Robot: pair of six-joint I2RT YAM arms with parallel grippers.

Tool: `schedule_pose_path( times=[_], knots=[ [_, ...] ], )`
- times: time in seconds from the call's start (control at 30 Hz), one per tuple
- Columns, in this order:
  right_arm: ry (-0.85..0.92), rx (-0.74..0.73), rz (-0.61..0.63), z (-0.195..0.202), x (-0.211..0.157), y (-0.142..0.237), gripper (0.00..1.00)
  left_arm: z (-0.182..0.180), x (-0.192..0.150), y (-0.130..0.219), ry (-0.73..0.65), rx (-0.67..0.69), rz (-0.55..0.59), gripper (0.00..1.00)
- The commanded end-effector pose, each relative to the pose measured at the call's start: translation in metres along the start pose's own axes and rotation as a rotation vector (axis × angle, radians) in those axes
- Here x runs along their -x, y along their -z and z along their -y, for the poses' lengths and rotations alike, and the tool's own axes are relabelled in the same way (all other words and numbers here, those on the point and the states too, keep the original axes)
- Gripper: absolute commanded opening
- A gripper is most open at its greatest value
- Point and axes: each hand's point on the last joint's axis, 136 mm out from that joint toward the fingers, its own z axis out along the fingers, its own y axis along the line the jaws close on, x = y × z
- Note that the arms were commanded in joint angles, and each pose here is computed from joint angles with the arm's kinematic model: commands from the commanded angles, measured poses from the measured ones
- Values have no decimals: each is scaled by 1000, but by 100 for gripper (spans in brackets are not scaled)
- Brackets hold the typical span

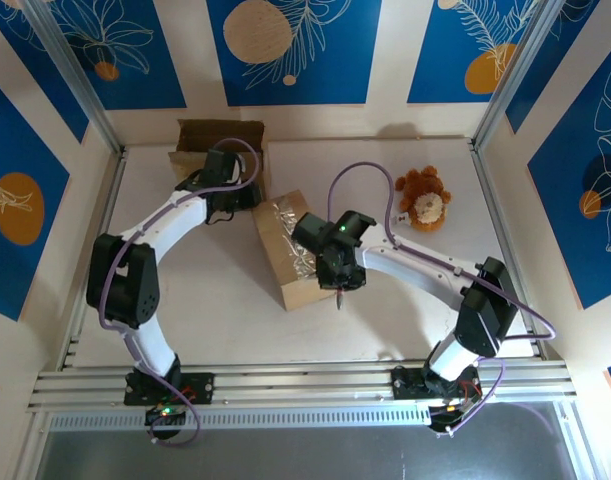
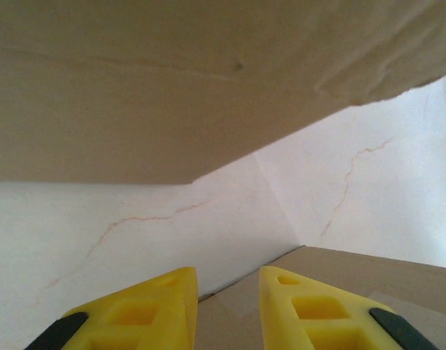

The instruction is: Unpack the express box

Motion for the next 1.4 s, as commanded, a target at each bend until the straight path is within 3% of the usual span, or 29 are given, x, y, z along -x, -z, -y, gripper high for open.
schedule_pose_path(
  times=[0.0, 0.37, 0.6, 0.8, 0.93, 1.03, 1.17, 1.37],
  knots=[
    [51, 74, 59, -20, 39, 3, 0, 12, -32, 15, -32, -47, -61, 28],
    [159, 132, 106, -26, 115, 0, 0, 6, -99, 65, -16, -18, -90, 29],
    [126, 175, 75, -25, 101, -6, 0, -7, -107, 67, -9, 33, -87, 31],
    [82, 136, 93, 0, 91, 0, 0, -32, -92, 90, -33, 217, -40, 50],
    [54, 119, 116, 19, 86, 9, 0, -40, -76, 122, -47, 292, 29, 56],
    [39, 134, 137, 27, 83, 19, 0, -29, -65, 144, -53, 244, 85, 63],
    [38, 187, 163, 29, 78, 33, 0, 4, -56, 158, -86, 74, 126, 75],
    [37, 242, 184, 28, 71, 43, 0, 29, -56, 140, -122, -16, 80, 85]
  ],
)
